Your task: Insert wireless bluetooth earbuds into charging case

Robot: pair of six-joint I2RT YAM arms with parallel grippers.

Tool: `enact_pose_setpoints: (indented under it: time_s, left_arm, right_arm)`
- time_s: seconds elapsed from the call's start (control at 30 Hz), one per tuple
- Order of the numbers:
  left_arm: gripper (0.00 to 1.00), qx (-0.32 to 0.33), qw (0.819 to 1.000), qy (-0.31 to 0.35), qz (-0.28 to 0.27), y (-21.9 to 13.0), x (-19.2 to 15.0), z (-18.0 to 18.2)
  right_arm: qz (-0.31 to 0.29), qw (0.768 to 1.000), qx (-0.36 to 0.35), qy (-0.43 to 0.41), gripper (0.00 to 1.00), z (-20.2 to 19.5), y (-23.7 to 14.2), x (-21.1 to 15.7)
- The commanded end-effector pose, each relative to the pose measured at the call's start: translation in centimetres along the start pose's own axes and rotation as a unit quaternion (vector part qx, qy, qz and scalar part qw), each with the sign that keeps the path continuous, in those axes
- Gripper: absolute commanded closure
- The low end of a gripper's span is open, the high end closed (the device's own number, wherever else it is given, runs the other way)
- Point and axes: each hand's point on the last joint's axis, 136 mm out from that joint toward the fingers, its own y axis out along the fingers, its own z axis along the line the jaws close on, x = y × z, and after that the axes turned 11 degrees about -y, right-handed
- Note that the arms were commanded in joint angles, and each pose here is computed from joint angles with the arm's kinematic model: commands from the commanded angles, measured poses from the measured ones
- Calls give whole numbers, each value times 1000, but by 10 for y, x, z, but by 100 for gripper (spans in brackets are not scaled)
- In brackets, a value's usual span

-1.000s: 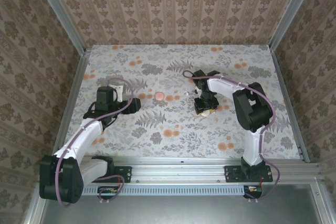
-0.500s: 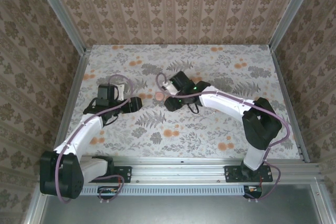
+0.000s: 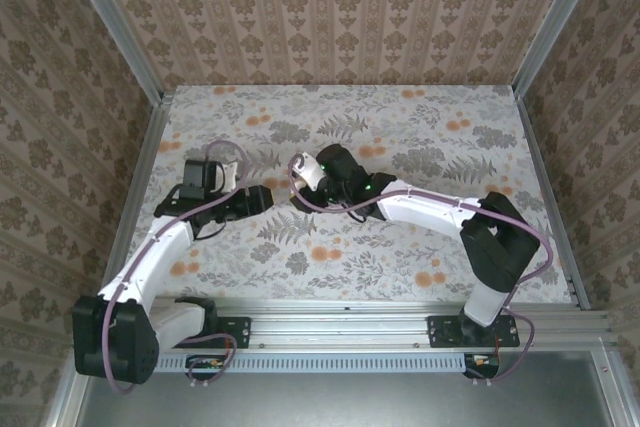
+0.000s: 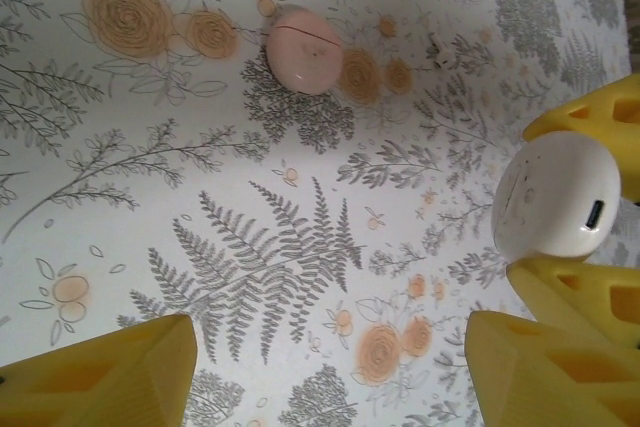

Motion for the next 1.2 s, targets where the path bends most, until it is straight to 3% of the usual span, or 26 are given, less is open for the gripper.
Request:
enact_pose_setpoints:
  time_s: [0.0,0.8,1.17]
  left_arm:
    - [29,-31,999,-5,14,-11,-2,-22]
    - [33,-88,994,36,44,-29,-17,-56]
    - [33,-129,990,55,28,-37,-14,-74]
  right_arm:
    - [-78,997,1,-31,58,3,-18,37]
    - [-161,983,51,-70,58,24,-26,63]
    - [-142,982,52,-109,57,29,-21,54]
